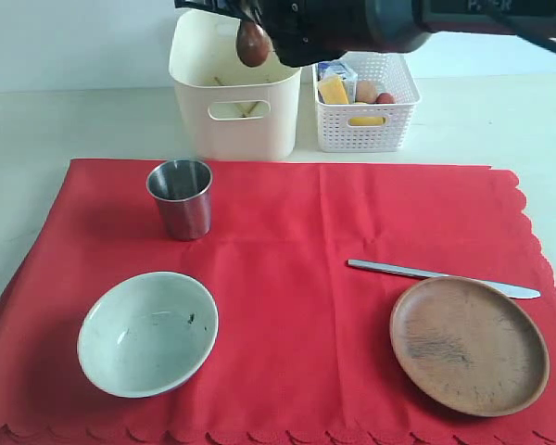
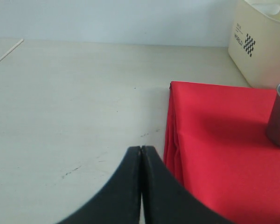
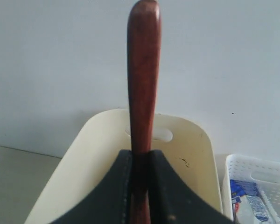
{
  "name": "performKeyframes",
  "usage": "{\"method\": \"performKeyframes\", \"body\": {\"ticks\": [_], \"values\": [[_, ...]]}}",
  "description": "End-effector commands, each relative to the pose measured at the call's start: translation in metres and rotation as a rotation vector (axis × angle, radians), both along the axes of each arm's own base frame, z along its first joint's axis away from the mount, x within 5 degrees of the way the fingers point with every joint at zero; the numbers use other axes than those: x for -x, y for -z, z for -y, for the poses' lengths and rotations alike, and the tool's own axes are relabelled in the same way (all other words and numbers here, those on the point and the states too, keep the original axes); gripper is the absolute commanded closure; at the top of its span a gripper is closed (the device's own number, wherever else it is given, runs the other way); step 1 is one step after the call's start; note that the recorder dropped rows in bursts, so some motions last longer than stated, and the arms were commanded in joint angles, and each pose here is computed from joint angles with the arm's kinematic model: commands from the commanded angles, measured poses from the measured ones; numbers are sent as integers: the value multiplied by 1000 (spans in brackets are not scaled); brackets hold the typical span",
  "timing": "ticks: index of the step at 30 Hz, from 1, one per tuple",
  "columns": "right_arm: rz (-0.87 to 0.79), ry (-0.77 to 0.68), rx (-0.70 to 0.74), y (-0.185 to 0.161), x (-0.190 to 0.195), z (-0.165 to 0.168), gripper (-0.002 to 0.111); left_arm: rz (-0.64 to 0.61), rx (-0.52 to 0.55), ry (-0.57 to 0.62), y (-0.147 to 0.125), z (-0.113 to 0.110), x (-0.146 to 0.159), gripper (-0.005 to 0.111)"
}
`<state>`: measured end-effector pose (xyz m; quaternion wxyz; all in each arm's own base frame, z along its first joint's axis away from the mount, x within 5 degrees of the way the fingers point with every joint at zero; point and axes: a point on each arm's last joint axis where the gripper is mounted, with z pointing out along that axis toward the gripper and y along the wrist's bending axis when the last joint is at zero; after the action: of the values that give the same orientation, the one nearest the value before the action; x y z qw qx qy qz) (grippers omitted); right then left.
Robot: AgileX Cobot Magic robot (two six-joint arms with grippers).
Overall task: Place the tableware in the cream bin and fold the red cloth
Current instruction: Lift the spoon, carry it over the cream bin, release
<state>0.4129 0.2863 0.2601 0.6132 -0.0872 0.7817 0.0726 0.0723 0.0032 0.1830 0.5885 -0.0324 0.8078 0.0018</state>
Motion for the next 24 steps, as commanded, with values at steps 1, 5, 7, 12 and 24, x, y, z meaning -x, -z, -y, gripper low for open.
{"method": "performKeyframes", "body": {"ticks": [1, 5, 7, 12, 24], "values": [[7, 15, -5, 10, -12, -5, 108, -1, 5, 1, 0, 0, -1, 106], [0, 39, 16, 26, -19, -8, 108, -1, 5, 1, 0, 0, -1, 106], [7, 62, 21, 31, -23, -9, 107, -1, 5, 1, 0, 0, -1, 106], [8, 77, 30, 36, -25, -10, 81, -1, 5, 1, 0, 0, -1, 106], [-97, 135, -10, 13, -14, -1, 55, -1, 5, 1, 0, 0, -1, 106]]}}
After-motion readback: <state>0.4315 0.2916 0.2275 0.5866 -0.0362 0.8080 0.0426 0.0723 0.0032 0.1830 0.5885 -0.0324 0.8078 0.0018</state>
